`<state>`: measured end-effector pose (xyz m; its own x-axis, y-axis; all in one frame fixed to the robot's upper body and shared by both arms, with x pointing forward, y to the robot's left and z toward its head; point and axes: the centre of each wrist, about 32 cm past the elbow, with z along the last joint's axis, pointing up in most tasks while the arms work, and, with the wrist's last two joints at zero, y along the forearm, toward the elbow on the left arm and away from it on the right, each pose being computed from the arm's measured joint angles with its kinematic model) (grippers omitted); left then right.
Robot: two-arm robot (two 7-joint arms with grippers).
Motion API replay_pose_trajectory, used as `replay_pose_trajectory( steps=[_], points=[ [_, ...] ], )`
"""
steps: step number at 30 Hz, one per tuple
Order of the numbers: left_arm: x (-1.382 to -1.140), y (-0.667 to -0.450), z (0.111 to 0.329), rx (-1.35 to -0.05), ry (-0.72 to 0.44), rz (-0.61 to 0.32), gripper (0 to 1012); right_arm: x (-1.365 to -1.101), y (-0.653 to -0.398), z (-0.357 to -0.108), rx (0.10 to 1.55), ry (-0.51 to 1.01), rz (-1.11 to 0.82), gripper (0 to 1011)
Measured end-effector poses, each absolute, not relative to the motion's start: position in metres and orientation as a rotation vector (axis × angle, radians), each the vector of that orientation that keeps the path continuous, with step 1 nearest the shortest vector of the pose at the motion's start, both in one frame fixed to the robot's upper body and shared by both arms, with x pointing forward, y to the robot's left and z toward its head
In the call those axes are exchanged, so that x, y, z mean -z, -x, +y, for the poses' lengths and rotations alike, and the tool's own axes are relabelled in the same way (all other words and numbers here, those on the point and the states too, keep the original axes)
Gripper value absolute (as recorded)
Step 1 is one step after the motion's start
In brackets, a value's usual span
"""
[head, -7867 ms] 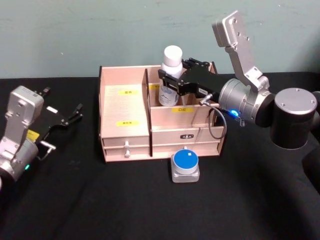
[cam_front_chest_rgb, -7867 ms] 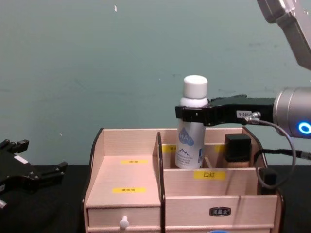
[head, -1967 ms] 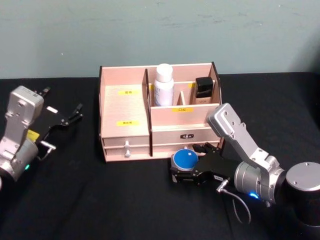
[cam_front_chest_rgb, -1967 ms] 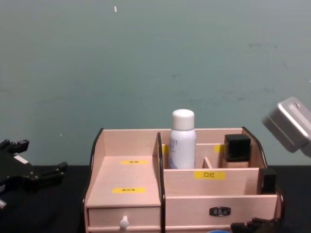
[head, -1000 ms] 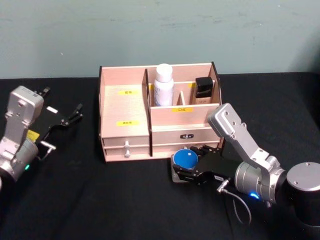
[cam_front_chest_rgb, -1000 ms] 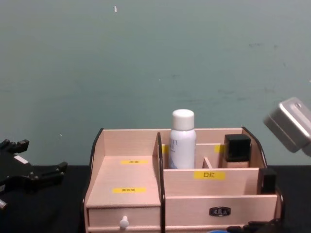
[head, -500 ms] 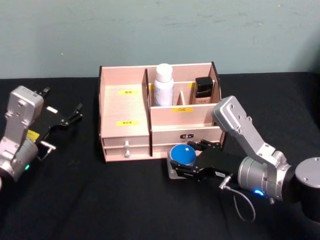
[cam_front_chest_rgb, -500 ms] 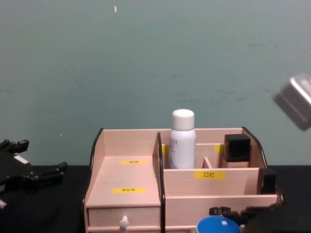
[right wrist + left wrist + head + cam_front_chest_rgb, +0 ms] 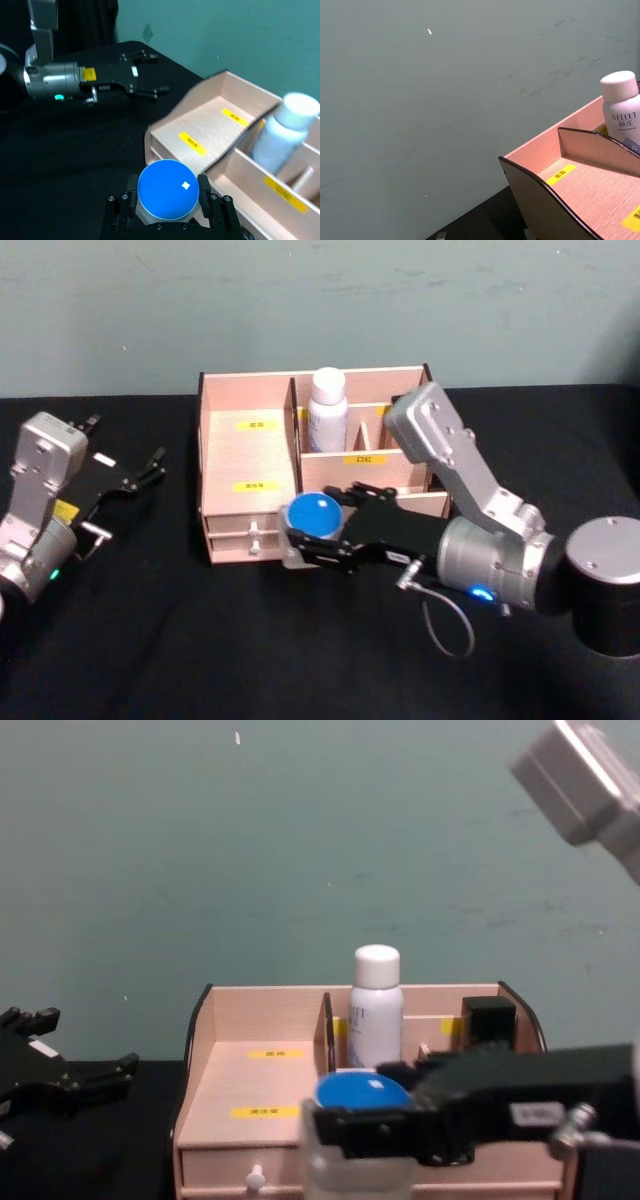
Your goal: Pick up the facial cleanser and watermelon frost from the table and place them into the tiered storage box.
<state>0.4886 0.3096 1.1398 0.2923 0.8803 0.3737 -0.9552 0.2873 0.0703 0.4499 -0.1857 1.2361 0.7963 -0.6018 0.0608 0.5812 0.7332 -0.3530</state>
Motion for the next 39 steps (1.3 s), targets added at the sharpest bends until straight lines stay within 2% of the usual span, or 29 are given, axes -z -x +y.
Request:
replay_pose_trajectory(
  steps=[8,18,30,39],
  points=[
    [-1.14,-0.489,0.31,-1.248,-0.304,-0.285,1001,-1.24,-0.461,-0.161,0.658,0.363,0.038,726],
    [-1.14,-0.489,0.31,-1.248,-0.304,-0.285,1001,-1.244,-0.487,-0.133,0.704,0.351,0.025,726],
    [-1.14,-0.489,0.31,-1.248,-0.305,-0.285,1001,-1.246,-0.515,-0.124,0.763,0.343,0.01,726],
    [-1.14,-0.489,0.31,-1.248,-0.304,-0.285,1001,-1.24,-0.524,-0.121,0.775,0.35,0.026,726]
  ],
)
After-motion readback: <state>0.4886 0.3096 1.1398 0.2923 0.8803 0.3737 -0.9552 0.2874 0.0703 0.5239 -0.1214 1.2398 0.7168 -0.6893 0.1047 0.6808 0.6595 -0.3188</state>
